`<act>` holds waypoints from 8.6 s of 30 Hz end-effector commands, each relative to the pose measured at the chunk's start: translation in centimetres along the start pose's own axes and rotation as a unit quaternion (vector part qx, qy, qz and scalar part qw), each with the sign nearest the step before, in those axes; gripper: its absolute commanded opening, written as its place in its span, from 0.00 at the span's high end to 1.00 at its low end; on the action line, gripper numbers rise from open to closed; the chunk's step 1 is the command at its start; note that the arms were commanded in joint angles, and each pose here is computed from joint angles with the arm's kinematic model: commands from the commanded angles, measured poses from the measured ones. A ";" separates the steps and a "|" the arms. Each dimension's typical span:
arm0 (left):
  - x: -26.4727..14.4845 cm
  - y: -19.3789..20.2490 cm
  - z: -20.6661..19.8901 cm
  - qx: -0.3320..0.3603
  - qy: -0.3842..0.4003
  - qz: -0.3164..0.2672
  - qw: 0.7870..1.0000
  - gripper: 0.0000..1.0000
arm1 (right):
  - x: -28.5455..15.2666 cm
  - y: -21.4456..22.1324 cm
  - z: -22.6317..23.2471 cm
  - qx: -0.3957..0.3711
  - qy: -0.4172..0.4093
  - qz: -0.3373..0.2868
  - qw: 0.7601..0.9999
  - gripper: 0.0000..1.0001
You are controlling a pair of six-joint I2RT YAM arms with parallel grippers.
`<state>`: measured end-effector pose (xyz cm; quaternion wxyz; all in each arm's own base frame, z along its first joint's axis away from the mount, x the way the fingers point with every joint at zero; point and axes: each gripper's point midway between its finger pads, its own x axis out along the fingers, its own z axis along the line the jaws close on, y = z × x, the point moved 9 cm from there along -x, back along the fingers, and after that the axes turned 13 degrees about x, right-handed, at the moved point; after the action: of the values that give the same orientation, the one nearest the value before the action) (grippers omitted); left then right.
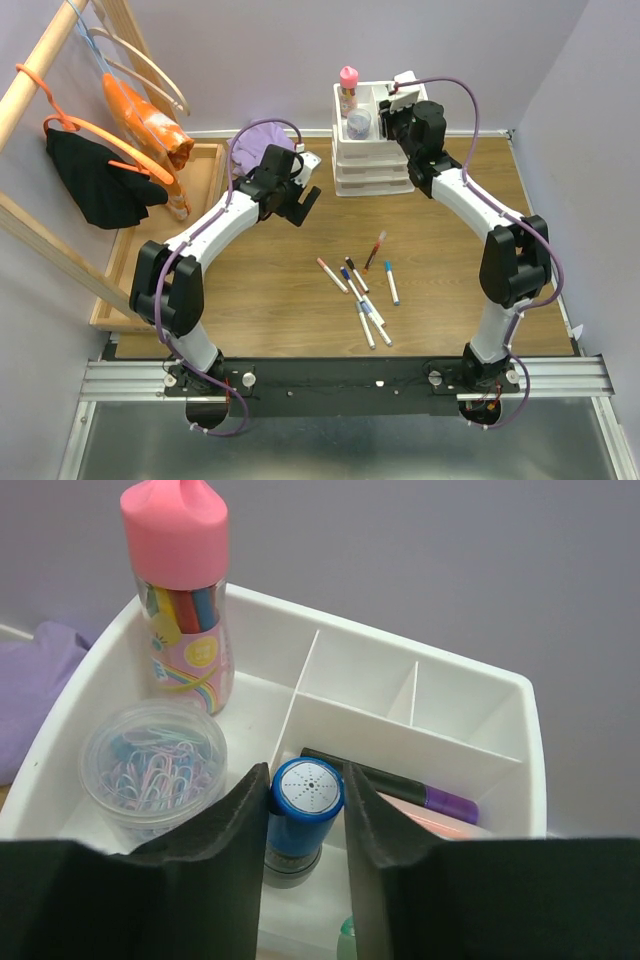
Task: Sort the stationery into containers
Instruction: Place the stationery in the storage box, then pick up the pen from the center of the board, then place the pen in the storage box, then pick up the pen from the center of the board.
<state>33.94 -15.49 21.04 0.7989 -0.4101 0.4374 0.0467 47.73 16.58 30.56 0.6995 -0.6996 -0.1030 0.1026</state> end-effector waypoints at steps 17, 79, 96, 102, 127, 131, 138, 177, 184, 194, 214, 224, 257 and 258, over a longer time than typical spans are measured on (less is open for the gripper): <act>-1.2 -2.0 0.8 -0.009 -0.021 -0.041 0.999 0.02 | -2.8 -7.7 0.2 0.047 -0.014 -0.036 0.998 0.51; -4.6 5.5 -2.8 -0.026 -0.011 -0.053 0.998 0.01 | -19.7 19.6 5.8 0.127 0.031 0.610 0.782 0.59; -4.7 5.3 -2.0 -0.047 -0.018 -0.058 0.997 0.02 | -20.0 19.3 5.4 0.067 0.042 0.600 0.796 0.99; -4.9 5.2 -0.9 -0.061 -0.021 -0.057 0.996 0.02 | -18.2 9.7 7.3 0.117 -0.084 0.506 0.850 0.99; -4.3 3.2 0.8 -0.037 -0.017 -0.037 0.999 0.02 | 2.3 -12.2 -0.3 0.070 -0.017 -0.088 0.993 0.99; -4.1 3.4 0.8 -0.037 -0.013 -0.029 0.999 0.02 | 4.6 -12.2 -1.4 0.072 -0.002 -0.115 0.991 0.99; -3.3 3.2 1.1 -0.046 -0.007 -0.024 0.999 0.02 | 7.7 -9.8 -2.8 0.070 0.016 -0.110 0.991 0.99; -3.6 4.1 0.1 -0.055 -0.032 -0.050 0.997 0.02 | -15.5 -1.1 4.4 0.268 -0.059 0.314 0.909 0.56; -3.8 5.1 -0.6 -0.058 -0.025 -0.030 0.998 0.02 | -17.6 4.1 5.7 0.297 -0.014 0.406 0.864 0.57; -4.2 5.8 0.0 -0.052 -0.046 -0.019 0.997 0.02 | -19.5 13.5 10.4 0.249 -0.112 0.562 0.781 0.76; -4.5 7.1 -0.6 -0.067 -0.047 -0.031 0.996 0.02 | -17.4 15.3 17.0 0.129 -0.199 0.532 0.813 0.57; -5.1 7.5 -0.1 -0.071 -0.069 -0.033 0.995 0.02 | -15.2 17.5 19.1 0.073 -0.175 0.539 0.821 0.51; -5.3 8.6 6.5 -0.214 -0.074 -0.062 0.972 0.04 | -8.9 -3.3 13.1 0.112 -0.232 0.235 0.937 0.99; -5.4 8.3 6.8 -0.211 -0.075 -0.069 0.972 0.04 | -8.0 -4.6 10.9 0.127 -0.205 0.206 0.948 0.99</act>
<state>30.52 -3.53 20.87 0.7363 -0.5740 0.3266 0.1475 32.21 30.05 21.57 0.5884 -0.5927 0.0633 0.5463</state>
